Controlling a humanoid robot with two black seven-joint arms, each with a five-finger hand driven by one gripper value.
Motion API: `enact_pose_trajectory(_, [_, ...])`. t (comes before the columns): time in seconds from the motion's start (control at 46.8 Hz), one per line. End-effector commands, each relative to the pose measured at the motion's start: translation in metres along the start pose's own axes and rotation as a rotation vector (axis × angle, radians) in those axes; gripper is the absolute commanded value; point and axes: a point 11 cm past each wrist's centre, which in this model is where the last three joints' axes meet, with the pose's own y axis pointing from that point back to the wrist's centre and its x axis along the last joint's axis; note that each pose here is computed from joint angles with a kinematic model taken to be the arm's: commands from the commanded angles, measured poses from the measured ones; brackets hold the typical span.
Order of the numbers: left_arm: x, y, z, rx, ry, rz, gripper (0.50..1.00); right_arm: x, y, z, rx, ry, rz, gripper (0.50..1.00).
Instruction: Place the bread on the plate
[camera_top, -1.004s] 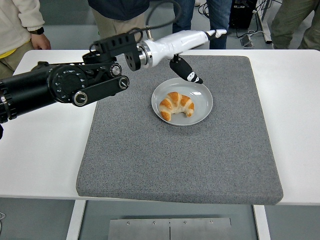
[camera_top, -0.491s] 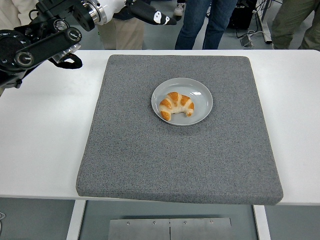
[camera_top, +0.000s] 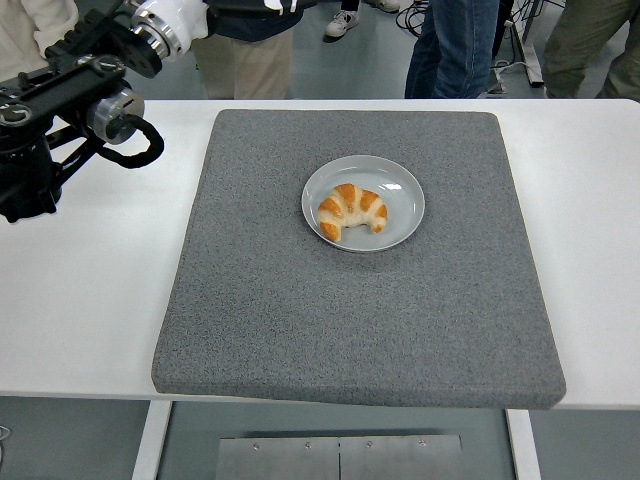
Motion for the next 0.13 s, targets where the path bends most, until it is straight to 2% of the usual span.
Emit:
enact_pose_trajectory(0.0, [0.001, 0.003, -0.018, 0.013, 0.075, 0.039, 0.969, 0.000, 0.000, 0.000, 0.000, 0.001, 0.001, 1.000])
enact_pose_trajectory(0.107, [0.005, 0.010, -0.040, 0.035, 0.140, 0.086, 0.969, 0.000, 0.000, 0.000, 0.000, 0.000, 0.000, 1.000])
